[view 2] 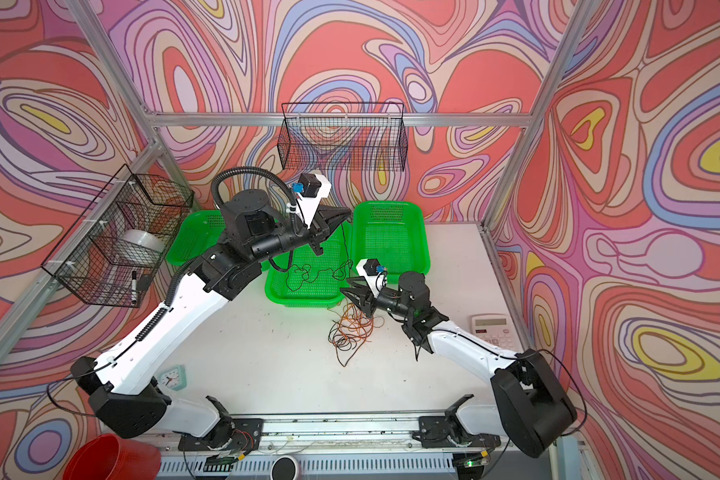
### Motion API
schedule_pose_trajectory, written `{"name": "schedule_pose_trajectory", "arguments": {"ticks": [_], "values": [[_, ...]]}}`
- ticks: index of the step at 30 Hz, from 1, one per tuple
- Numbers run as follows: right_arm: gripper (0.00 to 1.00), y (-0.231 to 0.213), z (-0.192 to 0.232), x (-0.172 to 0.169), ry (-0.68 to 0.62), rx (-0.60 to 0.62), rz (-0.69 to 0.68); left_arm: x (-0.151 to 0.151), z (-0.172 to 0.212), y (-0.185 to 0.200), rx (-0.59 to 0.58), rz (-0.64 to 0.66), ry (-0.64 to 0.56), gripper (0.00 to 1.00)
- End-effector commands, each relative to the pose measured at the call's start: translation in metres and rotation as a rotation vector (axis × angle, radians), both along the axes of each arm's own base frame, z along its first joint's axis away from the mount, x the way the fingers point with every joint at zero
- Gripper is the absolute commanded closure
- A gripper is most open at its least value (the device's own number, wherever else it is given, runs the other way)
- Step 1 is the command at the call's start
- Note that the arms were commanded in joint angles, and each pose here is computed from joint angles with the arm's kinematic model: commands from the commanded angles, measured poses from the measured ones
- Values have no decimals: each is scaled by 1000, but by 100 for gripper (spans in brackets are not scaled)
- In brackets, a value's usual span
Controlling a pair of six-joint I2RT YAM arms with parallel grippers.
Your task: Untangle the cables
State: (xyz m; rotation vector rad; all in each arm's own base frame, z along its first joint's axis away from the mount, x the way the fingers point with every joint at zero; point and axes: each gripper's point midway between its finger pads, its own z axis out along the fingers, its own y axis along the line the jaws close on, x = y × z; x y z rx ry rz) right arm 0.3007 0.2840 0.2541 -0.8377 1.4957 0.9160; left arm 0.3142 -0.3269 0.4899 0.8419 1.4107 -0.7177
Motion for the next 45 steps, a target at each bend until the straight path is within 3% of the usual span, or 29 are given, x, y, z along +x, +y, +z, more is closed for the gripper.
{"name": "schedule_pose_trajectory", "arguments": {"ticks": [1,3,8,12,19,22,24,33,35,40,45], "values": [[90,-4,25,3,-80,54,-42,-5,13,4,5,5,-46,100],[100,-8,28,1,-102,52,-58,-4,6,5,17,17,-39,100],[100,-21,23,-3,-105,6,-112,6,-8,22,17,76,-13,100],[100,-32,20,-7,-98,-36,-157,19,-25,45,-59,114,61,100],[100,-30,4,-12,49,-183,-113,36,-109,49,-106,75,255,99],[100,-30,-4,-11,101,-227,-115,40,-147,55,-141,72,319,60],[100,-33,-6,-8,116,-244,-138,42,-163,64,-123,119,304,44],[100,-42,-15,4,141,-342,-203,35,-193,102,132,295,208,12],[100,-42,-14,9,146,-348,-215,29,-193,103,143,279,218,16],[100,-39,-16,13,133,-357,-205,3,-189,57,124,80,274,37],[100,-42,-15,17,83,-387,-225,3,-185,28,65,-10,392,36]]}}
